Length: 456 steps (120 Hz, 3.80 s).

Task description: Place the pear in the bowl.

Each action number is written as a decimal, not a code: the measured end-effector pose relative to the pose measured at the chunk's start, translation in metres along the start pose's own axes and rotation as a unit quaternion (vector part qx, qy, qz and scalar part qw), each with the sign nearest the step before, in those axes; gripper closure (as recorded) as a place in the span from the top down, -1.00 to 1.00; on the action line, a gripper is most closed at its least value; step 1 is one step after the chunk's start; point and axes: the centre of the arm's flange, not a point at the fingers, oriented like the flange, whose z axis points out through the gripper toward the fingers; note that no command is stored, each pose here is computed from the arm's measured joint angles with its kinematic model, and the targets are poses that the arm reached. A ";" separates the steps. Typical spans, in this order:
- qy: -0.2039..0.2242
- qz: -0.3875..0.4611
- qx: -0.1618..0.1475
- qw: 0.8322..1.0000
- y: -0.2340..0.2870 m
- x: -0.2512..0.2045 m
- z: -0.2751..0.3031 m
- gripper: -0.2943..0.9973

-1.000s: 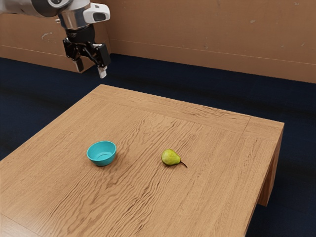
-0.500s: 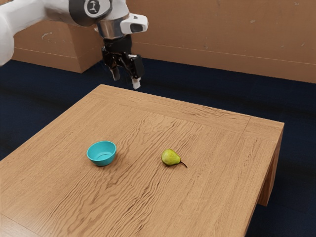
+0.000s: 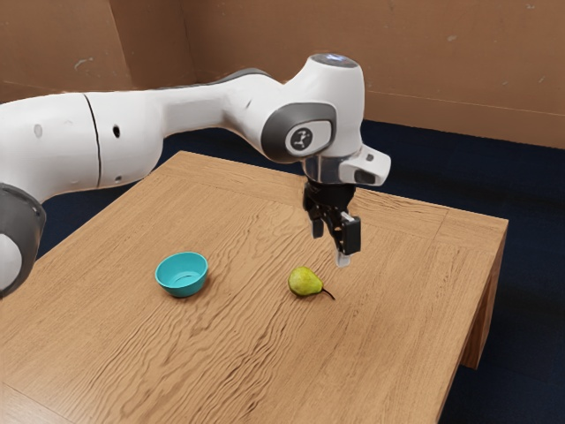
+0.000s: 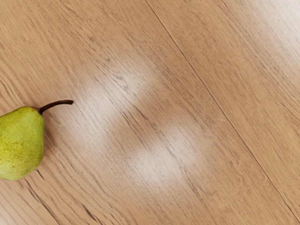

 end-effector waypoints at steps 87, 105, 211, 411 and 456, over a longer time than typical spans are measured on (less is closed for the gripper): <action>0.007 0.033 0.007 0.999 -0.059 0.020 0.098 0.54; -0.003 0.043 0.008 0.999 -0.072 -0.011 0.112 0.54; 0.054 0.123 0.016 0.991 -0.116 -0.030 0.126 0.54; 0.079 0.167 -0.012 0.983 -0.144 -0.007 0.186 0.03; 0.097 0.131 0.001 0.987 -0.171 -0.025 0.140 -0.22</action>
